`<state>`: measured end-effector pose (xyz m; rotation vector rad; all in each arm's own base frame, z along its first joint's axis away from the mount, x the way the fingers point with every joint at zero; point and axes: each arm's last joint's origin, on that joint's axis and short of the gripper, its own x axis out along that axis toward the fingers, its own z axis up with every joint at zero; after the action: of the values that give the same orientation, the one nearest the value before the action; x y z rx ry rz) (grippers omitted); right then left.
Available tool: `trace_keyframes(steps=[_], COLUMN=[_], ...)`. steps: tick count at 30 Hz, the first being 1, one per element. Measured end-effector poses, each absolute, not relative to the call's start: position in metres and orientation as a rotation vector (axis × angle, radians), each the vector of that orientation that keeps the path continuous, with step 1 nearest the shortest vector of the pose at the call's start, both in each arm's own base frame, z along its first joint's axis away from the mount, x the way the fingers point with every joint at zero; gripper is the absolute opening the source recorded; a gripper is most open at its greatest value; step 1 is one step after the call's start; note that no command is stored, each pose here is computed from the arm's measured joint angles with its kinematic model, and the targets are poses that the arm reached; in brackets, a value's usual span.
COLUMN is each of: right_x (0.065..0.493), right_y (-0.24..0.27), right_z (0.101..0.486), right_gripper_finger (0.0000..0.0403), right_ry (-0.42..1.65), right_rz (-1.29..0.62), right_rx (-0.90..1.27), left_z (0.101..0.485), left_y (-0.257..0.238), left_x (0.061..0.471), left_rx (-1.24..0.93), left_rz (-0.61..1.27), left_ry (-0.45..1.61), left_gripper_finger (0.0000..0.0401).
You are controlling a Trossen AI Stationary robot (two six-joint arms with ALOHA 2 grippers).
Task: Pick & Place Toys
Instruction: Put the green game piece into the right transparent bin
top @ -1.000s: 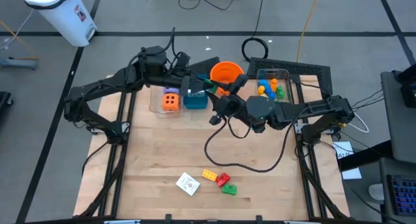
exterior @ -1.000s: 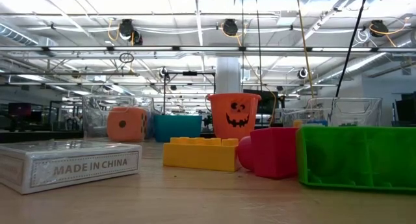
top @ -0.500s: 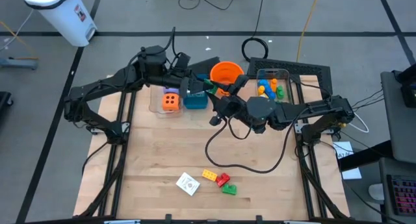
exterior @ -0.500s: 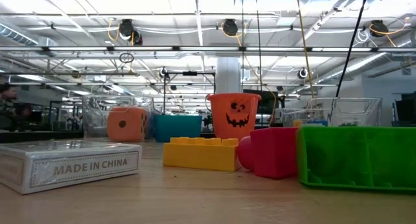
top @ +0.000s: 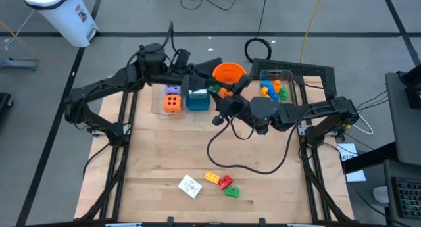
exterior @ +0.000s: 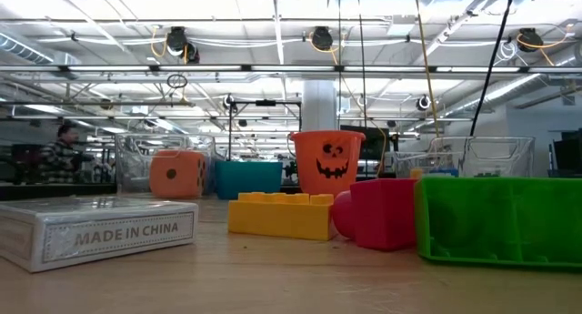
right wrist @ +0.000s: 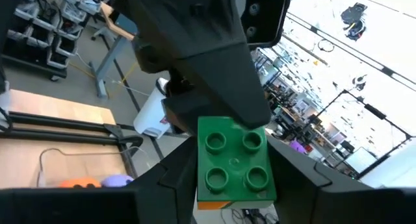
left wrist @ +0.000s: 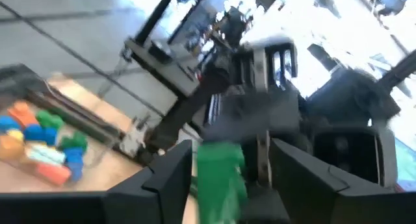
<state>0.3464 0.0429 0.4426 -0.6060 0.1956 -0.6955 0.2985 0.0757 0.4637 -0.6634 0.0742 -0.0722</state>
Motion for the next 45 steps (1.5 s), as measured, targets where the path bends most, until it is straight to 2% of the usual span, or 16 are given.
trace_keyframes(steps=[5, 14, 22, 27, 36, 45], right_x=[0.346, 0.328, 0.284, 0.246, 0.193, 0.179], right_y=[0.043, 0.035, 0.022, 0.007, -0.018, -0.035], right_z=[0.442, 0.459, 0.484, 0.484, 0.446, 0.38], right_gripper_finger=[0.0144, 0.0145, 0.0146, 0.0143, 0.0147, 0.0149], right_ry=[0.208, 0.19, 0.181, 0.205, 0.322, 0.413], right_rz=[-0.728, -0.818, -0.963, -1.028, -1.157, -1.188], right_rx=[-0.613, -0.573, -0.458, -0.293, -0.042, 0.147], left_z=[0.466, 0.473, 0.493, 0.507, 0.521, 0.521], left_y=[0.084, 0.092, 0.089, 0.079, 0.061, 0.042], left_x=[0.295, 0.282, 0.25, 0.228, 0.203, 0.207], left_rx=[-0.659, -0.637, -0.529, -0.475, -0.445, -0.403], left_rz=[-0.059, -0.104, -0.117, -0.135, -0.201, -0.29], left_ry=[0.052, 0.046, -0.024, -0.078, -0.121, -0.104], left_gripper_finger=[0.0232, 0.0234, 0.0234, 0.0234, 0.0234, 0.0234])
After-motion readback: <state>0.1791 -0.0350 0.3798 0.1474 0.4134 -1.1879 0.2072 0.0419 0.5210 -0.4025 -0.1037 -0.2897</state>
